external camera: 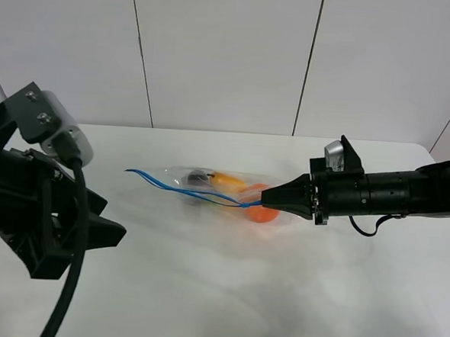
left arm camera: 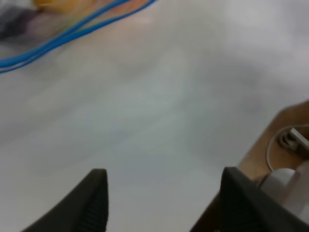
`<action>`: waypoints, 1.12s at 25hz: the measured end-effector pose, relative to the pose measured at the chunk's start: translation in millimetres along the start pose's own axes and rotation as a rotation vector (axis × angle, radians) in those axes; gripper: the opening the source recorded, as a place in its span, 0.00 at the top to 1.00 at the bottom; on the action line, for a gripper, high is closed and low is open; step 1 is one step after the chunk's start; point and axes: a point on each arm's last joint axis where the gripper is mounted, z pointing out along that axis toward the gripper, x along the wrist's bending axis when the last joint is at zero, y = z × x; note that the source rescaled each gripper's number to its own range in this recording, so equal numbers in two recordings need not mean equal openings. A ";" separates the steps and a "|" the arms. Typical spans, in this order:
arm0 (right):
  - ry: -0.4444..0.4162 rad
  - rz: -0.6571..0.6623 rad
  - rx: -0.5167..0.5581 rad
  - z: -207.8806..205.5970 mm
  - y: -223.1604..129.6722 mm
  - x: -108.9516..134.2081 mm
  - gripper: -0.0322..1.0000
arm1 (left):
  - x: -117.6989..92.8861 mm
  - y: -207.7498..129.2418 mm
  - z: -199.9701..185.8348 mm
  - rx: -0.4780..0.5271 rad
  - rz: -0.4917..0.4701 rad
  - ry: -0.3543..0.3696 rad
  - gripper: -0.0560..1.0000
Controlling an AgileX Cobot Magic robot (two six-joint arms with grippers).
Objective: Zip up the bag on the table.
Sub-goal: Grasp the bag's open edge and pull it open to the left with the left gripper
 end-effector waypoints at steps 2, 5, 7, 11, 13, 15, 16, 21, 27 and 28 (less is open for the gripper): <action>0.000 0.000 0.000 0.0 0.0 0.0 0.97 | -6.4 0.6 1.0 0.001 0.031 -0.025 0.00; 0.000 0.000 0.000 0.0 0.0 0.0 0.97 | -13.0 1.0 1.9 0.003 0.060 -0.050 0.00; 0.000 0.000 0.000 0.0 0.0 0.0 0.97 | -13.8 1.1 2.0 0.003 0.065 -0.053 0.00; 0.000 0.000 0.000 0.0 0.0 0.0 0.97 | -14.2 1.1 2.0 0.003 0.067 -0.055 0.00; 0.000 0.000 0.000 0.0 0.0 0.0 0.97 | -13.6 2.3 2.1 -0.010 0.072 -0.048 0.00; 0.000 0.000 0.000 0.0 0.0 0.0 0.97 | -12.5 4.7 2.1 -0.036 0.079 -0.034 0.00; 0.000 0.000 0.000 0.0 0.0 0.0 0.97 | -11.8 6.0 2.0 -0.050 0.081 -0.026 0.00; -0.004 0.000 -0.001 0.0 0.1 -0.4 0.97 | -9.6 10.1 2.1 -0.094 0.083 -0.001 0.00; -0.008 0.000 -0.002 0.0 0.2 -0.8 0.97 | -2.1 24.9 28.5 -0.031 0.068 -0.008 0.00; -0.009 0.000 -0.002 0.0 0.2 -0.8 0.97 | -0.1 28.6 36.3 -0.014 0.064 -0.010 0.00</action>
